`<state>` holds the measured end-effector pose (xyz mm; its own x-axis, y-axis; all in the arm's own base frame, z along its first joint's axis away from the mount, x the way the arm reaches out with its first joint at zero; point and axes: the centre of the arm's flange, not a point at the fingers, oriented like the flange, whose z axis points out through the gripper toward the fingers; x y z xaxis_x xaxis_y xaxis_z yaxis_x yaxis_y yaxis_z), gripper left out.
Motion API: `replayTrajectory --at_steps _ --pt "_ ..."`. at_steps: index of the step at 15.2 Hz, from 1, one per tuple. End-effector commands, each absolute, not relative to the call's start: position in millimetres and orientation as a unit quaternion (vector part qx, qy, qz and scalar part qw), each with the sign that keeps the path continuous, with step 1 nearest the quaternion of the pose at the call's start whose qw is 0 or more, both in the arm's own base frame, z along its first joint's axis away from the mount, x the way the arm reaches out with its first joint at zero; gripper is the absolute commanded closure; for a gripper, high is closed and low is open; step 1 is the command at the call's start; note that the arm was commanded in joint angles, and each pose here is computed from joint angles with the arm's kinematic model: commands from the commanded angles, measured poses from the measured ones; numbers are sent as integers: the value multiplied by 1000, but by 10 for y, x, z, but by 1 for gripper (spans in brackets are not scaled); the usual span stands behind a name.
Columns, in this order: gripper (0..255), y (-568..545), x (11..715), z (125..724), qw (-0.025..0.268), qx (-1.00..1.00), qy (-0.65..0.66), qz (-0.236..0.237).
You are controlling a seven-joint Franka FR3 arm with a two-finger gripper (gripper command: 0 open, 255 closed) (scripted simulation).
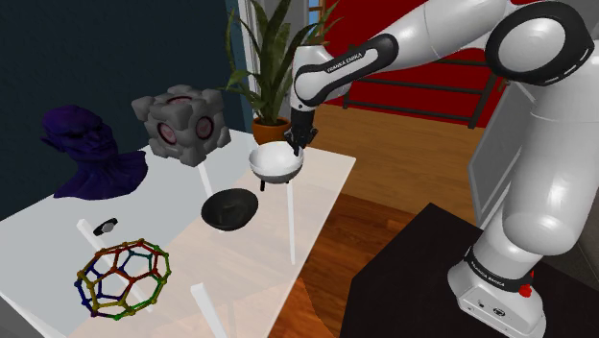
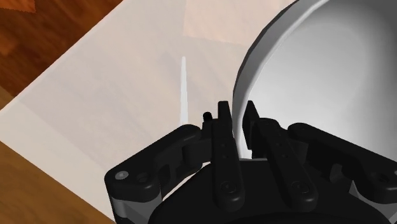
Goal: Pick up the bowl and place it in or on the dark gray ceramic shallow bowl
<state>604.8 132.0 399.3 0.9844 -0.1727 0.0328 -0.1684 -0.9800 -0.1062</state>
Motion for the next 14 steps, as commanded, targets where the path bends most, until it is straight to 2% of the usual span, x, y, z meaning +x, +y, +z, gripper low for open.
replayTrajectory --at_steps 1,14 --pt "255 1604 6105 4014 52 -995 86 -22" --pt "255 3085 6529 4123 52 -995 86 -22"
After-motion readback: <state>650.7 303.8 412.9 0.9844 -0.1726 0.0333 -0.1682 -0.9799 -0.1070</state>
